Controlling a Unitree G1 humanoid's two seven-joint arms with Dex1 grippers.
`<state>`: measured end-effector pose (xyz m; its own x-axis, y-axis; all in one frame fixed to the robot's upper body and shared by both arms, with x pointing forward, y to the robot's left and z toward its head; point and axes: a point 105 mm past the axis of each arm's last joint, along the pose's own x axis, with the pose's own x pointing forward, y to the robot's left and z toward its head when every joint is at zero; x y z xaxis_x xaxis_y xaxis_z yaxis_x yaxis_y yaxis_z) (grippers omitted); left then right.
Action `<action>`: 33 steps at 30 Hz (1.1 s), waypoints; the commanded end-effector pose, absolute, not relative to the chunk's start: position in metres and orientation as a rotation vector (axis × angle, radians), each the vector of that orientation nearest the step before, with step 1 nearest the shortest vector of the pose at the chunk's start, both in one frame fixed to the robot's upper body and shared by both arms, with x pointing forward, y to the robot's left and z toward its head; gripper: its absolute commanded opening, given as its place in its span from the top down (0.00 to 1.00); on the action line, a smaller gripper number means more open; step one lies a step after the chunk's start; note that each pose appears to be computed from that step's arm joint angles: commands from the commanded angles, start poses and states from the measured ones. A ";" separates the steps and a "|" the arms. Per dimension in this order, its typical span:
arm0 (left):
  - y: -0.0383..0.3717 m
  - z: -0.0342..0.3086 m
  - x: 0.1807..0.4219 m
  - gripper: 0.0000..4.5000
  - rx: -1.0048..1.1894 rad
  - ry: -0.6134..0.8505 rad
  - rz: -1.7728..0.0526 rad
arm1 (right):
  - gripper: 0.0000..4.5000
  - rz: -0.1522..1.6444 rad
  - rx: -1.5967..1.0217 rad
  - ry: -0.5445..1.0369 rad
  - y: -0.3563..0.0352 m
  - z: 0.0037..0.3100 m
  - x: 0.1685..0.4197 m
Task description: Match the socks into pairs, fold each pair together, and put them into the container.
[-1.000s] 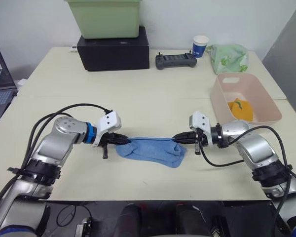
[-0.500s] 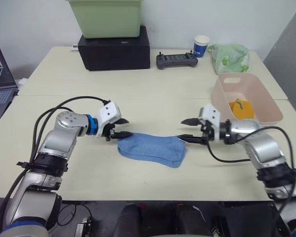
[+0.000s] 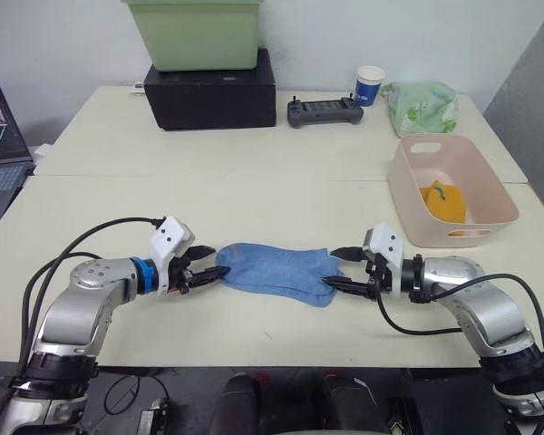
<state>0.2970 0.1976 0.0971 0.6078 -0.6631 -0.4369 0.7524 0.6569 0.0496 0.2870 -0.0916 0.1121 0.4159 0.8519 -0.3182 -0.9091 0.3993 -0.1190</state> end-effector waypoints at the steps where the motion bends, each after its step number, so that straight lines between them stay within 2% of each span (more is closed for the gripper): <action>1: 0.189 0.104 0.295 0.32 0.245 0.349 -0.832 | 0.31 1.139 -0.307 0.182 -0.088 0.118 0.286; 2: 0.188 0.104 0.296 0.32 0.240 0.341 -0.827 | 0.31 1.147 -0.313 0.186 -0.088 0.117 0.286; 5: 0.189 0.107 0.301 0.44 0.224 0.317 -0.806 | 0.44 1.155 -0.329 0.191 -0.091 0.115 0.286; 12: 0.188 0.111 0.297 0.96 0.221 0.315 -0.841 | 0.99 1.157 -0.338 0.186 -0.095 0.119 0.287; 13: 0.188 0.111 0.297 1.00 0.221 0.312 -0.837 | 1.00 1.158 -0.338 0.186 -0.096 0.119 0.287; 25: 0.190 0.126 0.294 1.00 0.169 0.296 -0.865 | 1.00 1.178 -0.271 0.159 -0.094 0.135 0.281; 29: 0.192 0.129 0.290 1.00 0.149 0.318 -0.892 | 1.00 1.219 -0.196 0.196 -0.093 0.141 0.269; 33: 0.195 0.126 0.289 1.00 0.156 0.345 -0.886 | 1.00 1.205 -0.170 0.213 -0.094 0.140 0.267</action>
